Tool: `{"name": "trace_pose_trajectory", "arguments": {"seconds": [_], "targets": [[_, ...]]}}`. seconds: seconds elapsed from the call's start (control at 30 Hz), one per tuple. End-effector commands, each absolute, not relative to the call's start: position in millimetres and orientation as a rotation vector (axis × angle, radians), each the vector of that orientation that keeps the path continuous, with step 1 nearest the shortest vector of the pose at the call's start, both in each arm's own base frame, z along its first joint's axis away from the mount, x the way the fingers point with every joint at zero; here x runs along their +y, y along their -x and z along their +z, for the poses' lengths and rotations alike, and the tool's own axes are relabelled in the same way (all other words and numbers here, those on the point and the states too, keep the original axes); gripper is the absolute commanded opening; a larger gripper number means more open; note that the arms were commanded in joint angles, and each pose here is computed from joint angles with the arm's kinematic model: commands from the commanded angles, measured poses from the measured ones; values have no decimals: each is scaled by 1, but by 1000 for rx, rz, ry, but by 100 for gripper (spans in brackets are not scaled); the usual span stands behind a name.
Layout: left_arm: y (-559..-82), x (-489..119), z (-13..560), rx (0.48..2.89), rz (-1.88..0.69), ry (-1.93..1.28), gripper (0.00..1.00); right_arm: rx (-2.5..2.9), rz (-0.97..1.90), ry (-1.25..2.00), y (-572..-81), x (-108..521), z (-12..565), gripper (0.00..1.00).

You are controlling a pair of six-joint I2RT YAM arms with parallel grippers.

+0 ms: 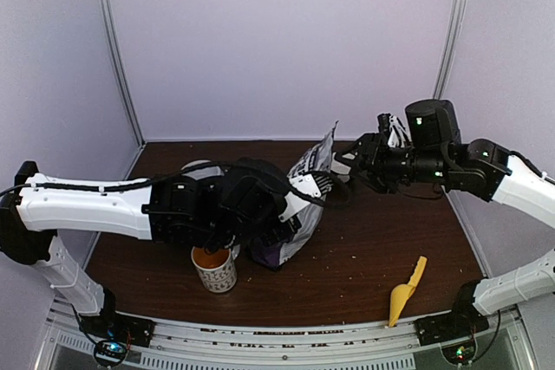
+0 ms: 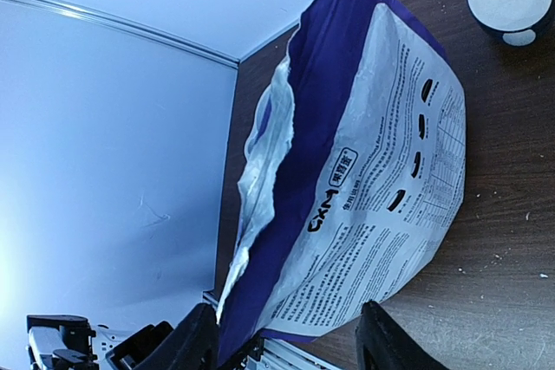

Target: Serve the pet food

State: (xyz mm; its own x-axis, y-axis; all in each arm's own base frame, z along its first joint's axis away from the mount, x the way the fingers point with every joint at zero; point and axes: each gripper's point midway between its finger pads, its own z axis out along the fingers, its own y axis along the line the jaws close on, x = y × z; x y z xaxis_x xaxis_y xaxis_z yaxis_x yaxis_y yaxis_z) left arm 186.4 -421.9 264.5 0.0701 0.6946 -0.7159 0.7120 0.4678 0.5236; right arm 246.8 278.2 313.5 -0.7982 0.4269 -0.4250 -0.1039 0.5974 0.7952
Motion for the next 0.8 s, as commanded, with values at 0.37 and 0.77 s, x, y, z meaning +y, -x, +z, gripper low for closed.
{"name": "trace_pose_trajectory", "arguments": {"seconds": [0.37,0.77], "targets": [[-176,-431,314,1505,-195,-1142,0,2194,1131,-292,-277,300,325,30],[-175,-432,312,1538,-251,-1098,0,2187,1092,-332,-280,293,319,18]]}}
